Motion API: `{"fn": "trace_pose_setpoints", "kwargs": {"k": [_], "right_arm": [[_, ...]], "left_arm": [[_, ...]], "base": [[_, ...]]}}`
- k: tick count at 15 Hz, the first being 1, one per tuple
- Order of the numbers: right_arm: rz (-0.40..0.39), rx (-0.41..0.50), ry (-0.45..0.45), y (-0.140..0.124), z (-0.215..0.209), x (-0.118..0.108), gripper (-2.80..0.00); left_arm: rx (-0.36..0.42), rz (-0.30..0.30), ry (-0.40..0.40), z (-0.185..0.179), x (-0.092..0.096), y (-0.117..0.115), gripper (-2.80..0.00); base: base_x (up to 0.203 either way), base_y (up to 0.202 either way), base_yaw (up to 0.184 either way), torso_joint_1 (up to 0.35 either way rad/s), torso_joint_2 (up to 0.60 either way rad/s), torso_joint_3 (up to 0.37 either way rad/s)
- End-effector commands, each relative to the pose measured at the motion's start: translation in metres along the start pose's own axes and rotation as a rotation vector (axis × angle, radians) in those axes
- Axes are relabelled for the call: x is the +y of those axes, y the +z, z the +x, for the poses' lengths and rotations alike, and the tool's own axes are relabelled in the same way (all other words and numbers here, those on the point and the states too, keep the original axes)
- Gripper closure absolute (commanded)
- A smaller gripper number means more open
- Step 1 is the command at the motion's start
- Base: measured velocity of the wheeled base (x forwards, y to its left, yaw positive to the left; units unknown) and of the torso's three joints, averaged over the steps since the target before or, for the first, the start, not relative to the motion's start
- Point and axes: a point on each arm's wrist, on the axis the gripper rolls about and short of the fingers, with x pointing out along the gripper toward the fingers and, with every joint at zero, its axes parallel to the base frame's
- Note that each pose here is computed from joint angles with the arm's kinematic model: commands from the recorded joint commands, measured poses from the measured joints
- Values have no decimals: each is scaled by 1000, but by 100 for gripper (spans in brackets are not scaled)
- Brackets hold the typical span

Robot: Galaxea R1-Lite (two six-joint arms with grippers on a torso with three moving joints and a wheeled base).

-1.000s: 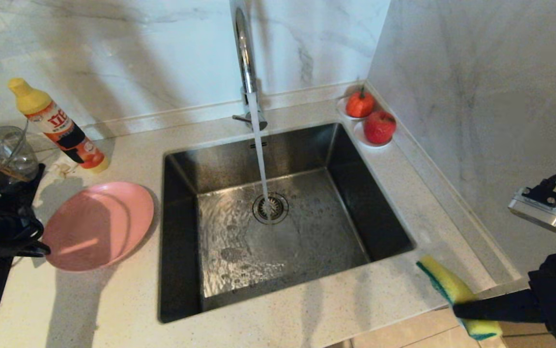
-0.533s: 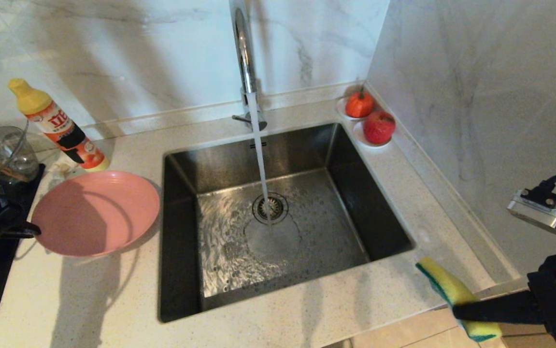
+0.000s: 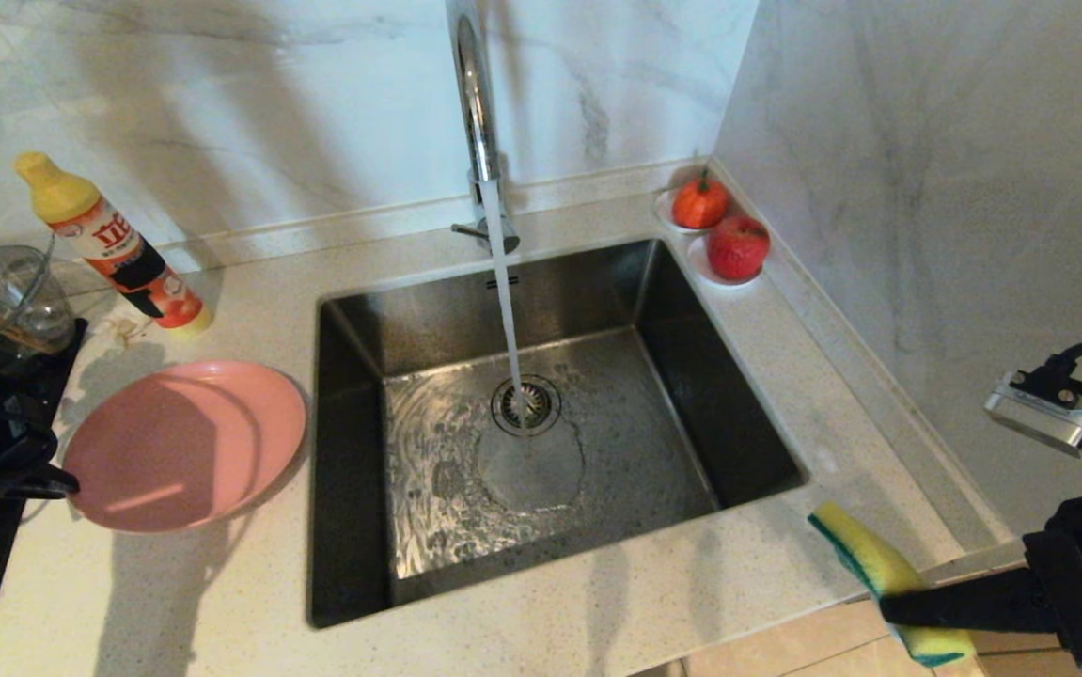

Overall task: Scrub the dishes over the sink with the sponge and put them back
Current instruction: Wash the plate

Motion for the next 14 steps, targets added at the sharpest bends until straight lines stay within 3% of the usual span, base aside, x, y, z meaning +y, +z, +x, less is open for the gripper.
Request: {"fn": "trace_pose_setpoints", "kwargs": {"k": [1,10,11,14], "right_arm": [[4,5,1,-1,0,0,0],[3,7,0,0,2,0,0],[3,7,0,1,2,-1,0],[3,7,2,0,2,0,0]], "left_arm": [[13,-3,0,2,1,-1,0],[112,-42,49,39,17,3,0],[118,-45,46,42,18,4,-280],[124,-59,30,44,18,6,-280]], "base": [[0,0,0,0,0,0],[0,0,0,0,0,0],[0,0,0,0,0,0],[0,0,0,0,0,0]]}}
